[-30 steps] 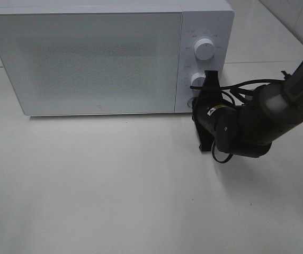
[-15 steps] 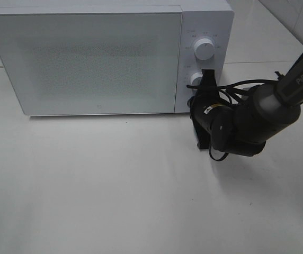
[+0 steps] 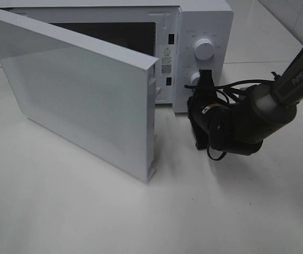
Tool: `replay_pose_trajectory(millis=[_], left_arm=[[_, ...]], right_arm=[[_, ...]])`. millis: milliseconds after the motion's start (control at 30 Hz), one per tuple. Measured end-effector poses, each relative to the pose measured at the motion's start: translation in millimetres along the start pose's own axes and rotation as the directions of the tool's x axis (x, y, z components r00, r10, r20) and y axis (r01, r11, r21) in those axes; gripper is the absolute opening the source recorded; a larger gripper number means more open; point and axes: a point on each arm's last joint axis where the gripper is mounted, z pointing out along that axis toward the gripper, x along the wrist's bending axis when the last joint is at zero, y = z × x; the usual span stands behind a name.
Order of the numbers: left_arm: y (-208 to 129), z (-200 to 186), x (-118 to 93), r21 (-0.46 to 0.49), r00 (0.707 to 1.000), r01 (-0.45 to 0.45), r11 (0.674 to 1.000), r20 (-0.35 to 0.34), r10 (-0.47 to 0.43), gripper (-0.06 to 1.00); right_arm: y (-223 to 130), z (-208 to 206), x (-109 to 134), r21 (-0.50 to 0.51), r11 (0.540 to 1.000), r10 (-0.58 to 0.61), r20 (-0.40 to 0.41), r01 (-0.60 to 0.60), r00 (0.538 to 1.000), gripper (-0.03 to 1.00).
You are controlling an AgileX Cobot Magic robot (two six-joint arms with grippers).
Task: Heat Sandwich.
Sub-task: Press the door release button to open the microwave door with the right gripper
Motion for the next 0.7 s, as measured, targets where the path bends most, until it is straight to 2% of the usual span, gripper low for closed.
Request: replay_pose_trajectory(millis=[700], left_arm=[[0.0, 0.0, 0.0, 0.0, 1.0, 0.0, 1.0, 0.0, 0.0, 0.96]], right_arm=[[3.2, -5.8, 8.4, 0.035, 0.999, 0.019, 0.082, -0.021, 0.996, 0.02]])
